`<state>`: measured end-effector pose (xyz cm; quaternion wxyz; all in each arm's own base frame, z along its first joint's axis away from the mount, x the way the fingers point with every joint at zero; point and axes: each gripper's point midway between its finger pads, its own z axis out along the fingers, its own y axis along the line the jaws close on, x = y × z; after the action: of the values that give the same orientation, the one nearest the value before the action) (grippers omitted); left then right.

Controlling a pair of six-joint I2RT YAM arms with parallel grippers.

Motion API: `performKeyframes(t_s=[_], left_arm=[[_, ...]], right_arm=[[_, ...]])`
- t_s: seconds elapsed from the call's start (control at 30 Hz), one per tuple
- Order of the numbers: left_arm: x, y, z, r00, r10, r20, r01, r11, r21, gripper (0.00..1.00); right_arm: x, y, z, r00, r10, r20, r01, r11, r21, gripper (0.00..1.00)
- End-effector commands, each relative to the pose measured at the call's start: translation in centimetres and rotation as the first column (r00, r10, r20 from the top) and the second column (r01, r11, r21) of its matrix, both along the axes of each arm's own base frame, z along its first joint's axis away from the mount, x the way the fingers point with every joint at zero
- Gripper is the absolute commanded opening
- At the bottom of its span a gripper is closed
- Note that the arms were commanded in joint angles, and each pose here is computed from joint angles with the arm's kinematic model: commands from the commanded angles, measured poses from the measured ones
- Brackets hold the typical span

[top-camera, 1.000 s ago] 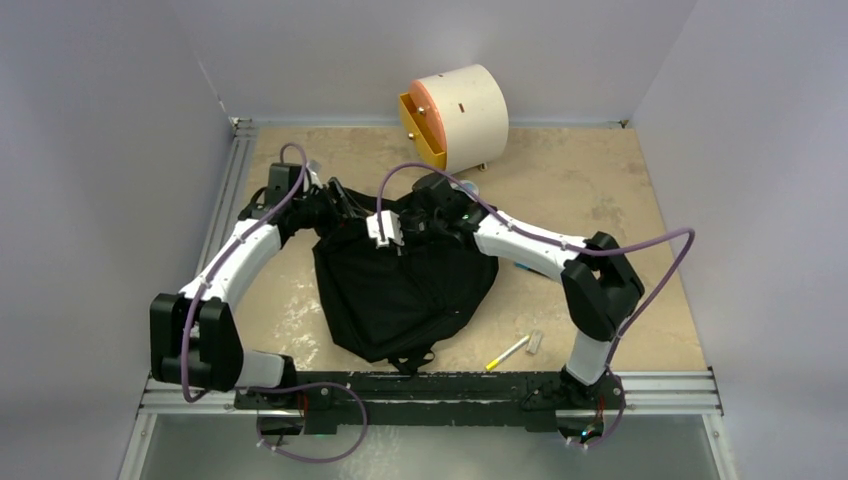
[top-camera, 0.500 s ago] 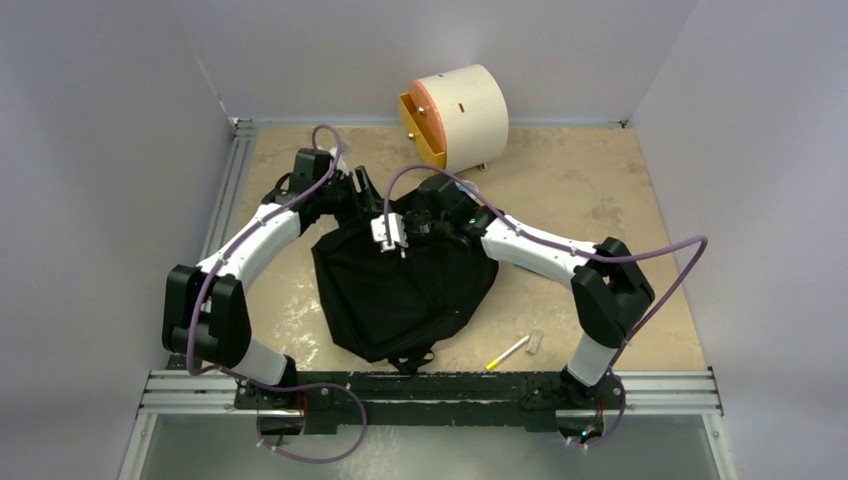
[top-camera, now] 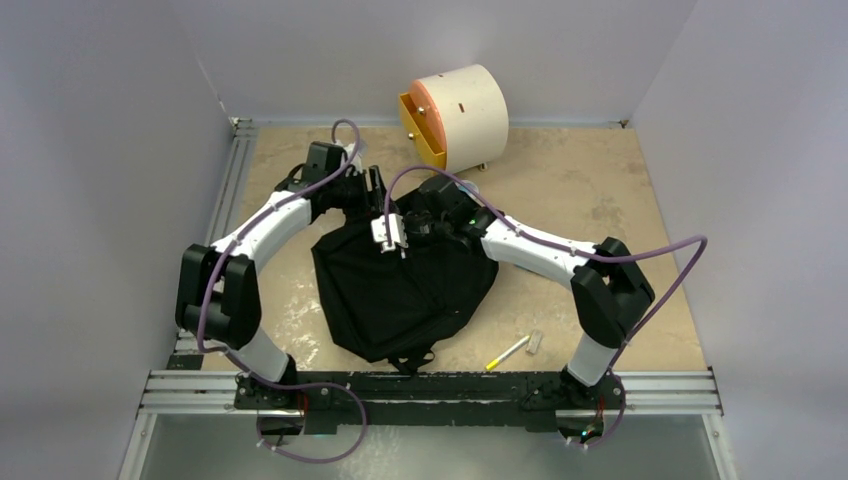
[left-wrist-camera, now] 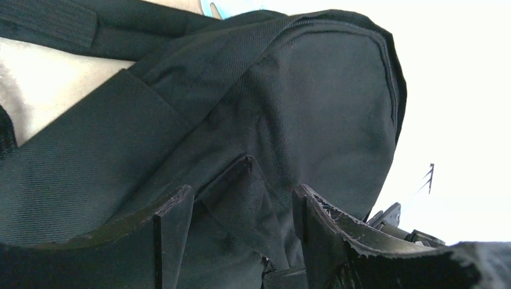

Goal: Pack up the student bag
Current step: Unzip the student bag at the center of the board.

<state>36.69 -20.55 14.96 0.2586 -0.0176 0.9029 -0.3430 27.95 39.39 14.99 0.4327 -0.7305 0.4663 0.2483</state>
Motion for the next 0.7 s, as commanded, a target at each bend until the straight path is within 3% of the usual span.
performKeyframes(t_s=[0.0, 0.43, 0.53, 0.67], left_arm=[[0.1, -1.5, 0.7, 0.997, -0.074, 0.033, 0.073, 0.997, 0.035, 0.6], [-0.6, -2.5, -2.0, 0.993, -0.115, -0.029, 0.118, 0.986, 0.116, 0.51], [-0.6, -2.4, -2.3, 0.992, -0.121, -0.028, 0.123, 0.984, 0.132, 0.37], [-0.5, -2.7, -2.2, 0.991, -0.13, -0.026, 0.133, 0.983, 0.126, 0.08]], right_arm=[[-1.0, 0.4, 2.5, 0.999, 0.028, 0.033, -0.031, 0.997, 0.068, 0.0], [-0.7, 0.3, 2.9, 0.999, 0.01, 0.052, -0.014, 0.996, 0.084, 0.0], [-0.8, 0.4, 2.9, 0.999, 0.01, 0.05, -0.015, 0.996, 0.09, 0.0], [-0.9, 0.4, 3.1, 0.999, 0.013, 0.046, -0.017, 0.995, 0.097, 0.0]])
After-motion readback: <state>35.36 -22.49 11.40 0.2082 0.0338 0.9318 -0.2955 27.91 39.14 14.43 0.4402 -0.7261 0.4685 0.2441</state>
